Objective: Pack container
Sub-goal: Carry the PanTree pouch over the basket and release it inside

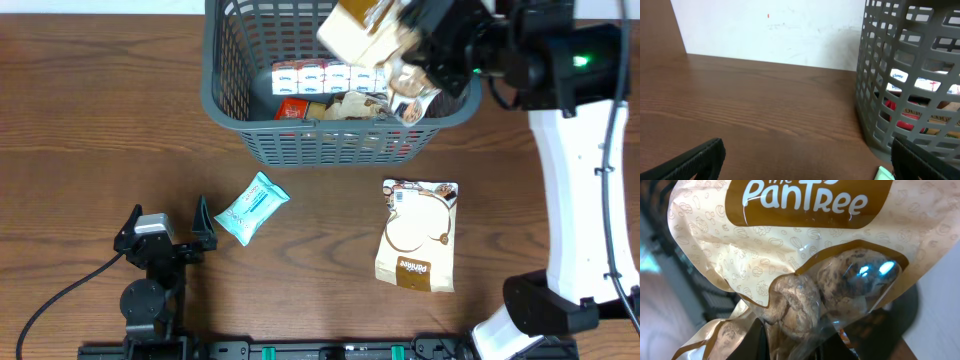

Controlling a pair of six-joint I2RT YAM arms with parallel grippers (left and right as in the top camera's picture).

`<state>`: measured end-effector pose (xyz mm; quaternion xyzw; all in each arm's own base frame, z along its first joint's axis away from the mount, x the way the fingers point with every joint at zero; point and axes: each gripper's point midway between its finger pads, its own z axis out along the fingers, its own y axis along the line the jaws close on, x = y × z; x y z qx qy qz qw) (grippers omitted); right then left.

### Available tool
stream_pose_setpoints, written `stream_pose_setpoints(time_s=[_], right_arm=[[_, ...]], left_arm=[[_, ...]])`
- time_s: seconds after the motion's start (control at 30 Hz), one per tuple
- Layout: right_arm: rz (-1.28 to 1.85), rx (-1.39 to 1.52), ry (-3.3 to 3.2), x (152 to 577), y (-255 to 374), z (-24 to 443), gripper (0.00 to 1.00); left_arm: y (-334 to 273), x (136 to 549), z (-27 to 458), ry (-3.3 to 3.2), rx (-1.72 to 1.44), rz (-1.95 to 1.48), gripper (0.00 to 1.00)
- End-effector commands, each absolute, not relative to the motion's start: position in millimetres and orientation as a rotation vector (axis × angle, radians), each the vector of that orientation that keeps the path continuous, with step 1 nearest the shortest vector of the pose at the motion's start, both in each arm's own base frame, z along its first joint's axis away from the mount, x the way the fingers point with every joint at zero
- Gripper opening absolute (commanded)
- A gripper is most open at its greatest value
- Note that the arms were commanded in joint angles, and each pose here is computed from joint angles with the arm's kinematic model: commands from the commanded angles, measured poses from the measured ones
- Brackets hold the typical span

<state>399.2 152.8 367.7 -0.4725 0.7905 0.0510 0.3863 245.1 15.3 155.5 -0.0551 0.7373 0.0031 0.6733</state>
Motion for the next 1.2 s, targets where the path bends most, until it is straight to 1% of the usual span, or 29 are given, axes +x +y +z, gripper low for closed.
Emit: stream_pose_setpoints(time_s=[0.0,0.3,0.5,0.73,0.9,1.17], right_arm=[[0.098,-1.349,1.943,399,171,360,0.01],[0.131,-1.442,1.973,414,193,323,0.01],[0.089,-1.445,2.019,441,194,293,0.01],[0.057,-1.383,1.948,466,202,302,0.01],[0.053,-1.377,1.936,473,204,299,0.01],[0.119,-1.445,2.047,473,209,250,0.01]], left_arm=[[16,245,148,1.675,-0.142,0.001,0.99],[16,245,148,1.675,-0.142,0.001,0.99],[16,245,147,1.679,-0.142,0.001,0.99],[16,245,147,1.679,-0.142,0.001,0.99],[16,245,145,1.686,-0.143,0.001,0.99],[16,244,140,1.707,-0.144,0.003,0.99]])
